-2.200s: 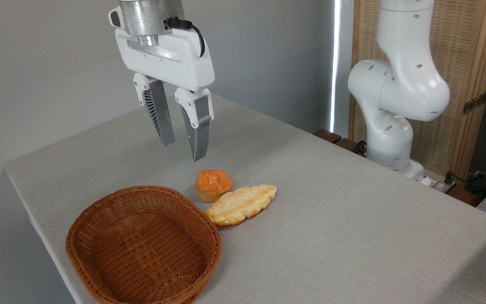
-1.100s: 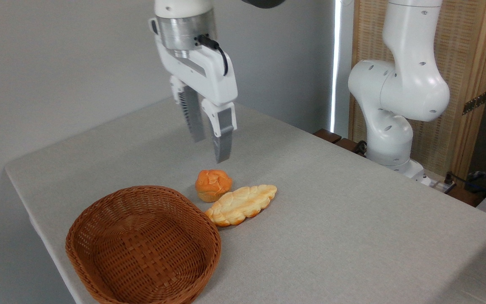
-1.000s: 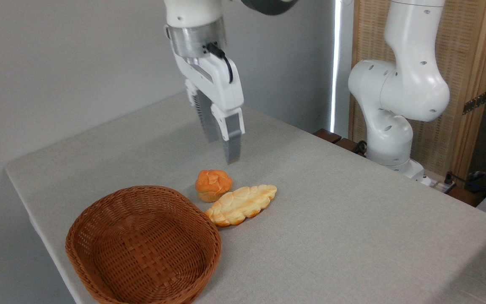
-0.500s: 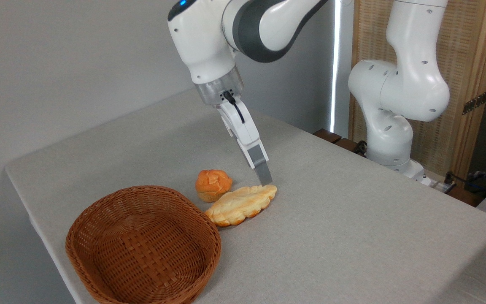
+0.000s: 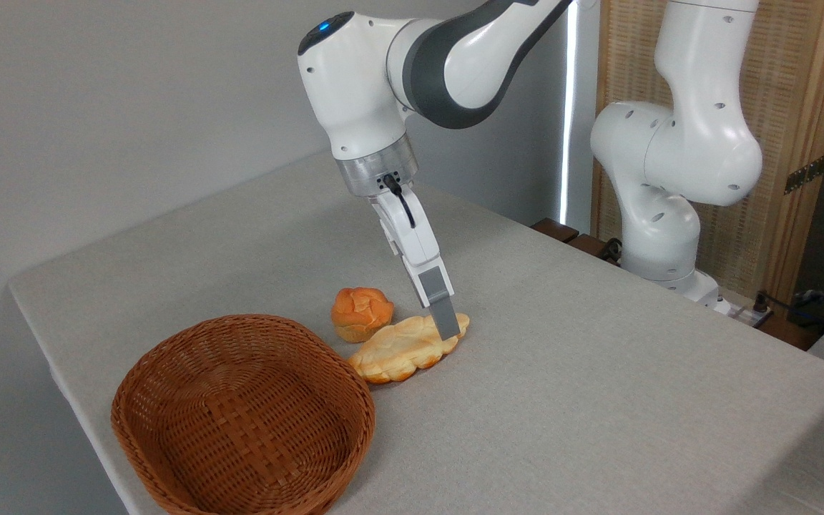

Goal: Put bread into the basket
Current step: 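Move the gripper down toward the flat golden bread loaf, then lower the gripper onto the bread and close it on the loaf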

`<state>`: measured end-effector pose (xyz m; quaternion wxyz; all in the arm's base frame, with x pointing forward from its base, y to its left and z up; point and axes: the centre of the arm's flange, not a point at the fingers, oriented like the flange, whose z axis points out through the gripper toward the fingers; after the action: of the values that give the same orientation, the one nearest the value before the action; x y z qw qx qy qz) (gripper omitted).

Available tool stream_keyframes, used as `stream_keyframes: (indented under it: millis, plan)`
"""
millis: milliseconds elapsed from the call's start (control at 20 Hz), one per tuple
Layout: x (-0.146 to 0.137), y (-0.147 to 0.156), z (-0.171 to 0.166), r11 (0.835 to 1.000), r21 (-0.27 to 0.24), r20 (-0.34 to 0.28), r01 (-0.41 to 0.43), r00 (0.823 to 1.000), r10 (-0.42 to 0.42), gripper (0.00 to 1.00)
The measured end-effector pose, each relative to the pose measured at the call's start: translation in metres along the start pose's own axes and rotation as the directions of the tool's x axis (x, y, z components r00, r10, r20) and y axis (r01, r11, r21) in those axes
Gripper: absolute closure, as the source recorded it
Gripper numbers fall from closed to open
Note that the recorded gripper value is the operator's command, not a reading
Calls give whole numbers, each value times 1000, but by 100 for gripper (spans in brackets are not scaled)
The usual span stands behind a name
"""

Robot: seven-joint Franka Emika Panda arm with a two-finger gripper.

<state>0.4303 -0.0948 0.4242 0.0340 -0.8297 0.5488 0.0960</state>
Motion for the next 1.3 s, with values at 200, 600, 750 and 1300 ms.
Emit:
stream_keyframes:
  millis: [200, 600, 750, 1300]
  plan:
    - [4, -5, -2, 999, 47, -36, -1, 999, 2, 0]
    - [3, -8, 10, 993, 105, 23, -60, 998, 58, 0]
    - [5, -10, 7, 989, 130, 6, -65, 998, 64, 0]
    - [13, -14, 13, 982, 170, -27, -79, 996, 85, 54]
